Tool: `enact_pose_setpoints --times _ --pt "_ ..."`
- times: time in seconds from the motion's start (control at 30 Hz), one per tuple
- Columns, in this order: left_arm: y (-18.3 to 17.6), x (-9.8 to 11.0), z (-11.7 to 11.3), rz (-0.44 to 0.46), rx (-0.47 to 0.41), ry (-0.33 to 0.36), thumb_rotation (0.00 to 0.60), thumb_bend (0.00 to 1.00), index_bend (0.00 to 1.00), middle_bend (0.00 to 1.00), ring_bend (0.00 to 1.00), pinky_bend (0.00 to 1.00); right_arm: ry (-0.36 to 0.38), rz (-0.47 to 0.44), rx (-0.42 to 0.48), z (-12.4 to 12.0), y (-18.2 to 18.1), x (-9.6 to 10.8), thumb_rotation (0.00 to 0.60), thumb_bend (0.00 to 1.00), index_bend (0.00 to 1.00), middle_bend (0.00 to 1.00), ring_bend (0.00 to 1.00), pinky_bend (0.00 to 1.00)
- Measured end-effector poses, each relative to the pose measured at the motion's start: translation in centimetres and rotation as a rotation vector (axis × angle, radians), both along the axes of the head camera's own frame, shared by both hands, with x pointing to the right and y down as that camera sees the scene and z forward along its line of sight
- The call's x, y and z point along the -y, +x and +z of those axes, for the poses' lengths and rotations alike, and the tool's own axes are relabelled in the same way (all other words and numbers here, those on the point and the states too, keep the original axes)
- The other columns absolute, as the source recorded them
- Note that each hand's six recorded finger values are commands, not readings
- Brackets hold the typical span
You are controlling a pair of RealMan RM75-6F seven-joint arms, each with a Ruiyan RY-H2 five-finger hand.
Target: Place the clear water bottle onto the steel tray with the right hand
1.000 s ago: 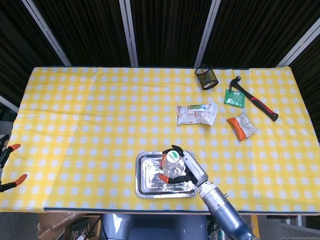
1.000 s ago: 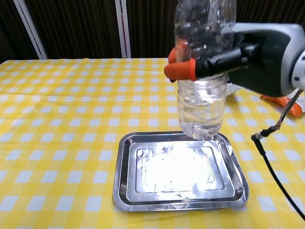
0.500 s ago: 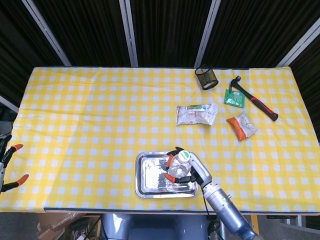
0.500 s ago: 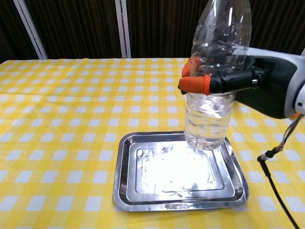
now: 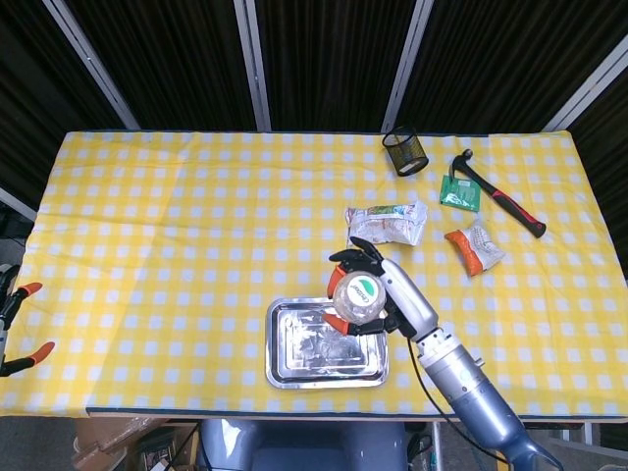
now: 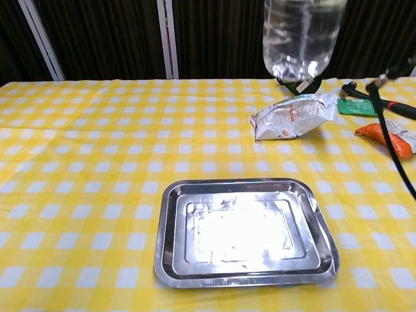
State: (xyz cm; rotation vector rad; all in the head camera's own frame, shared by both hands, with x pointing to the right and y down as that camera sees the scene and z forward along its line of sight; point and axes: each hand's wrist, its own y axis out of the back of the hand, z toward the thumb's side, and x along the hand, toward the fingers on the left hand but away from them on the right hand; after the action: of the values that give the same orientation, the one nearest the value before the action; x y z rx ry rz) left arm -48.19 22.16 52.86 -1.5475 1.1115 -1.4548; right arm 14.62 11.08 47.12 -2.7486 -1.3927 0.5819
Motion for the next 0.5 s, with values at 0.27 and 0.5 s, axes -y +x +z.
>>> enact_pose_setpoints --times 0.27,0.5 --pt "-0.1 0.0 0.0 -0.002 -0.001 -0.001 0.6 0.18 0.2 0.0 0.0 0.0 -0.071 -0.008 -0.009 0.7 0.5 -0.3 0.6 0.48 0.77 0.63 0.25 0.0" --pt "-0.2 0.0 -0.1 -0.006 -0.001 0.004 0.6 0.18 0.2 0.0 0.0 0.0 -0.239 0.004 -0.009 4.6 0.5 -4.1 0.6 0.49 0.78 0.63 0.26 0.0"
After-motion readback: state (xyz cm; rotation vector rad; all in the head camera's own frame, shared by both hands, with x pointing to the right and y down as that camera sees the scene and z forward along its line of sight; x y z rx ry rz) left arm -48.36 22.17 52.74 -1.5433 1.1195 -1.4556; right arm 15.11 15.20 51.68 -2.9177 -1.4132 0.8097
